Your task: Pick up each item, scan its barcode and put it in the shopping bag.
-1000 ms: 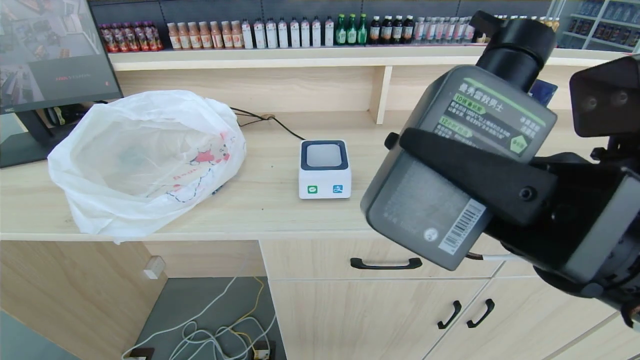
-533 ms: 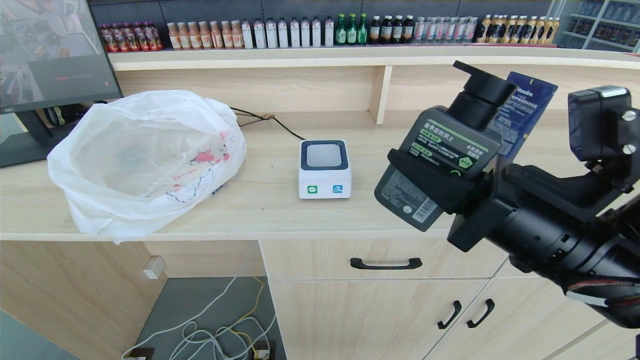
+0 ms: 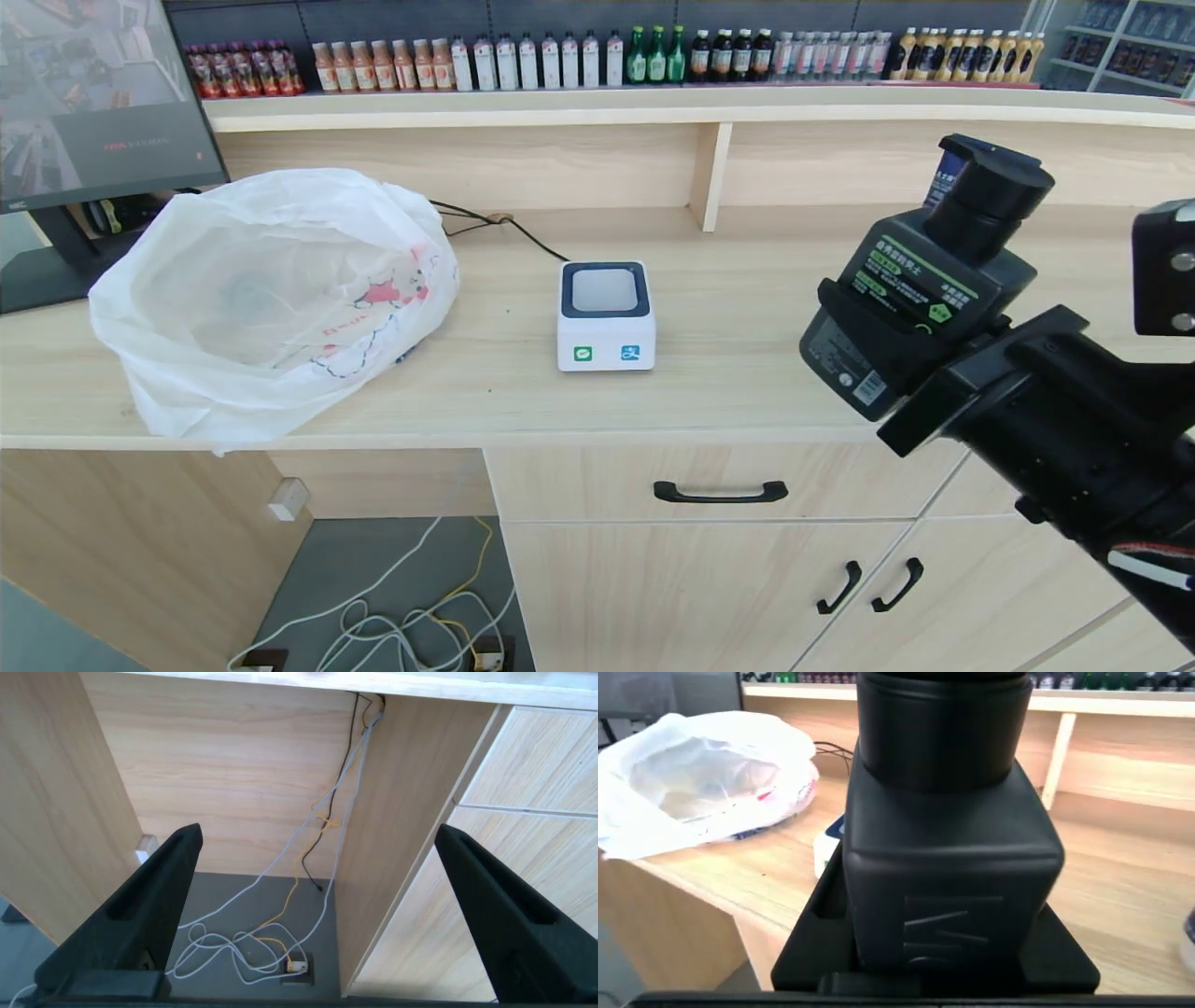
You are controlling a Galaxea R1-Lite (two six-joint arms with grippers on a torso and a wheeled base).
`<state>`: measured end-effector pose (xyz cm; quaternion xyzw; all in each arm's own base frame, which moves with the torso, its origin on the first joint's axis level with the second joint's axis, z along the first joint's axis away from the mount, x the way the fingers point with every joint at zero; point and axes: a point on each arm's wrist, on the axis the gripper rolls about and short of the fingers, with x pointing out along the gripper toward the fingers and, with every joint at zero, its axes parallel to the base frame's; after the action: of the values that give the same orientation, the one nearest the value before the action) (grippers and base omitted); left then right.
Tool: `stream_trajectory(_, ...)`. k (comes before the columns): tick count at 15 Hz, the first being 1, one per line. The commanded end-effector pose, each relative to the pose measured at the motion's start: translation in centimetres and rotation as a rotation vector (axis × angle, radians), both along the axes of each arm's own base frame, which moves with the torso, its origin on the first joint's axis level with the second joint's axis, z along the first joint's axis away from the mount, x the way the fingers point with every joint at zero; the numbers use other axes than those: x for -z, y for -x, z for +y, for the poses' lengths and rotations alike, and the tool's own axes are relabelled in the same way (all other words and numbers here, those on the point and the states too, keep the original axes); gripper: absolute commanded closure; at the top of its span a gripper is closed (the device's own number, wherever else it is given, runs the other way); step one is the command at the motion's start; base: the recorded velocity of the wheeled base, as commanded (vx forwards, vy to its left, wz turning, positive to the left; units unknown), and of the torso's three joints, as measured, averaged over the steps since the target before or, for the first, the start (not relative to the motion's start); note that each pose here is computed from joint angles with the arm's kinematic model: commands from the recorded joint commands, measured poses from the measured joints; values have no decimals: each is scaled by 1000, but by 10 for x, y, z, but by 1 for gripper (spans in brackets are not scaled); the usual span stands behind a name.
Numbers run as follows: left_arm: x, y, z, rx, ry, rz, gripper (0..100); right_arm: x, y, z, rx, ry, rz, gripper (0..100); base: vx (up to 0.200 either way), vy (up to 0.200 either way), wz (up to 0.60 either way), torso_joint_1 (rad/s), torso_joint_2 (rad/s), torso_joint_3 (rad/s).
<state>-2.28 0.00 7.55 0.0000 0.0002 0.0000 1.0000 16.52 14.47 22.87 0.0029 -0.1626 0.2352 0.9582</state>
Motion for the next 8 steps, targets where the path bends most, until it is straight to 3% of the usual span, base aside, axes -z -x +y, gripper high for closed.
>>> stream_trajectory(1,0,0,0,0,-2,0,0,-2,-1,-5,27,-6,-9,100,0,0,0,0,0,0)
stream_trajectory(3,0,0,0,2,-5,0,0,-1,-4,-8,55,7,-15,100,0,0,0,0,0,0)
stream_trajectory(5,0,0,0,2,-34,1,0,2,-15,-5,83,28,-18,100,0,0,0,0,0,0)
stream_trajectory(8,0,0,0,2,-29,1,0,2,-21,-14,142,-13,-69,100,0,0,0,0,0,0)
